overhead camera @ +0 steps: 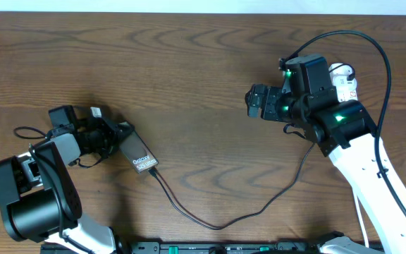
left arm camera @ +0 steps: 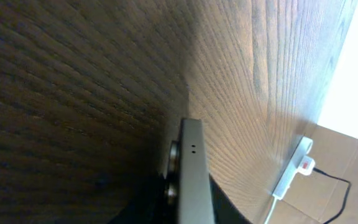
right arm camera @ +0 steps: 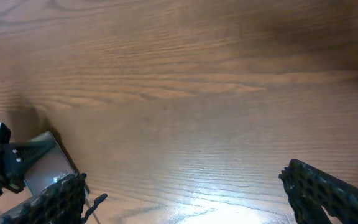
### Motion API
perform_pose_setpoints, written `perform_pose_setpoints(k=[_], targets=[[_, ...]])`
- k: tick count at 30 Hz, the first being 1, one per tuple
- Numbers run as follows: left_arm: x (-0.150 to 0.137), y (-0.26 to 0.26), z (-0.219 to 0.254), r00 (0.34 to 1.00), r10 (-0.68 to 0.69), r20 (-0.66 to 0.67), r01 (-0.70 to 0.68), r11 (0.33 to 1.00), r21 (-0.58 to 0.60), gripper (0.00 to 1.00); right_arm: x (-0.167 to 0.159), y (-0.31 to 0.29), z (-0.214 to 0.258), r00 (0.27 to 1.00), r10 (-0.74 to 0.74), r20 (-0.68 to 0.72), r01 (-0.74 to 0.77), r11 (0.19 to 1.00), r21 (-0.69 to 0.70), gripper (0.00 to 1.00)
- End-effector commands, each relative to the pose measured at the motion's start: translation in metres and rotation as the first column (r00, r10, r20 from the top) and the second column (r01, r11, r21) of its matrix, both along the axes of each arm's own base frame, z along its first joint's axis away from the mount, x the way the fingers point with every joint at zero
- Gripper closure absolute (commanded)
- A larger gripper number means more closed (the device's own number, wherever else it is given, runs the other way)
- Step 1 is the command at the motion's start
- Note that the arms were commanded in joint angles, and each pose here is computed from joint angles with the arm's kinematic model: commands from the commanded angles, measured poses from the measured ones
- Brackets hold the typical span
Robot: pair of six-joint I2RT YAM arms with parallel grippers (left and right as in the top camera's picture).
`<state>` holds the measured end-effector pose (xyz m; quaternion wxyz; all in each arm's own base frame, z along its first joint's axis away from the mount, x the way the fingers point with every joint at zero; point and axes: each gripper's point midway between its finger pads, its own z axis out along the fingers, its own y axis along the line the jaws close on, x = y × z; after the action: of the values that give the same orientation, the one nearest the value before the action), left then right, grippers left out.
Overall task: Plug charger to phone and switch on socket
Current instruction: 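Lower the phone flat onto the table with the left gripper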
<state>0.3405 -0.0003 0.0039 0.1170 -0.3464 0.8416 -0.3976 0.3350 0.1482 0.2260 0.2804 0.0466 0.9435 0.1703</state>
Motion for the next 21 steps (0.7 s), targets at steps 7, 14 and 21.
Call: perform_pose_setpoints(k=[7, 14, 21], targets=[[-0.01, 0.006, -0.013, 0.998, 0.016, -0.063, -0.014, 0.999, 0.046, 0.72, 0.001, 0.0, -0.001, 1.0, 0.008, 0.003, -0.008, 1.0, -0.021, 0.01], [-0.02, 0.002, -0.016, 0.994, 0.015, -0.111, -0.012, 1.0, 0.028, 0.65, 0.001, 0.0, -0.001, 1.0, 0.009, 0.002, -0.009, 1.0, -0.021, 0.01], [-0.026, 0.001, -0.019, 0.989, 0.018, -0.148, -0.014, 1.0, 0.026, 0.6, -0.001, 0.0, -0.002, 1.0, 0.009, -0.004, -0.009, 1.0, -0.024, 0.01]])
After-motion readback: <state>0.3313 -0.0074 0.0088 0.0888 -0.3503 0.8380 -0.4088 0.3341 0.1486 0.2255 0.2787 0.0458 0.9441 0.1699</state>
